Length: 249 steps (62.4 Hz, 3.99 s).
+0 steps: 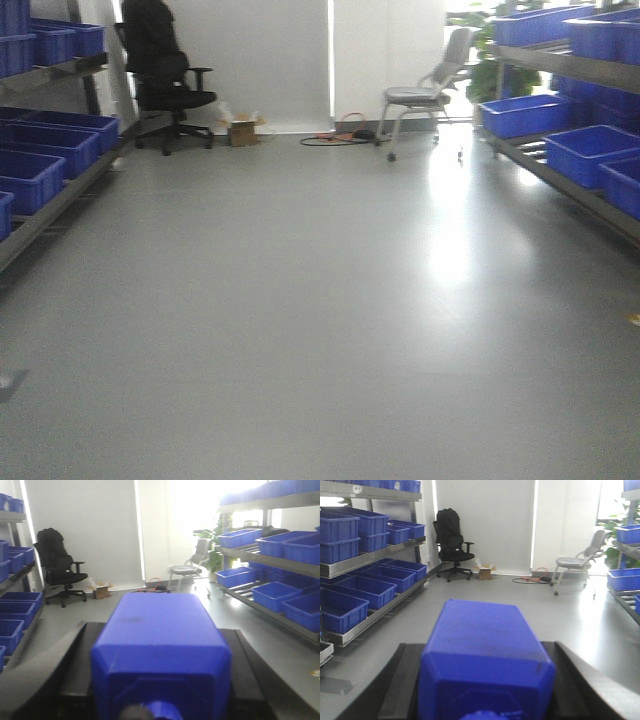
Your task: Pick and sort blue part to right shelf
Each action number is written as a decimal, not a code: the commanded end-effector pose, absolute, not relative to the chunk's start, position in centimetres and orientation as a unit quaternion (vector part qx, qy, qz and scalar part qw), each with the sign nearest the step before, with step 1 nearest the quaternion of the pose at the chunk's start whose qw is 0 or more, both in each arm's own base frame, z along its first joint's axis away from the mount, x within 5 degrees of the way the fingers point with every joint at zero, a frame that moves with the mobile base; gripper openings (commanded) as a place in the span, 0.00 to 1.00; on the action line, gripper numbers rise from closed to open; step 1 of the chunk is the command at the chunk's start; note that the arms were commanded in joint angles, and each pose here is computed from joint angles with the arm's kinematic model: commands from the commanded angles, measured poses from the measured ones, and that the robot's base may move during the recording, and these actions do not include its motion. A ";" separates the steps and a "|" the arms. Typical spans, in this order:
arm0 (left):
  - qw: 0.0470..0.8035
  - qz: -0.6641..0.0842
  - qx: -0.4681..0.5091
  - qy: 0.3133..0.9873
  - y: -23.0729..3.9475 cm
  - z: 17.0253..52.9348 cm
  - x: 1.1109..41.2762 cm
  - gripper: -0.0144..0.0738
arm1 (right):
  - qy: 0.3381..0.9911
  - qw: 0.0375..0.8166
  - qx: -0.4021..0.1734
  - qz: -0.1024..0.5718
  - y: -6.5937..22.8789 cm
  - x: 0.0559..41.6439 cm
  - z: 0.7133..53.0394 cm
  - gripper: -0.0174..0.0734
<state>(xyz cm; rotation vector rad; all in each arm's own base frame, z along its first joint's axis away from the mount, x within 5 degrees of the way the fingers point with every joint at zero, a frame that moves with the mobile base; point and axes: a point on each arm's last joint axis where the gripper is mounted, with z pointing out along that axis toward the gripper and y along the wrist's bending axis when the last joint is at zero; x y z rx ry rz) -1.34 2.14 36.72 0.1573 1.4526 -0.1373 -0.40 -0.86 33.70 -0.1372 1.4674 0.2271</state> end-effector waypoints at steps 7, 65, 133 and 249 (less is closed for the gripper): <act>0.769 -0.067 0.075 0.631 2.0 38.0 -1.4 0.47 | 0.627 0.770 -0.066 0.102 -0.9 -0.6 35.3 0.41; 0.769 -0.067 0.076 0.631 2.0 38.0 -1.4 0.47 | 0.627 0.770 -0.066 0.102 -0.9 -0.6 35.3 0.41; 0.769 -0.067 0.076 0.631 2.0 38.0 -1.4 0.47 | 0.627 0.770 -0.066 0.102 -0.9 -0.6 35.3 0.41; 0.771 -0.063 0.076 0.629 2.1 38.1 -1.4 0.47 | 0.627 0.770 -0.066 0.102 -0.9 -0.6 35.3 0.41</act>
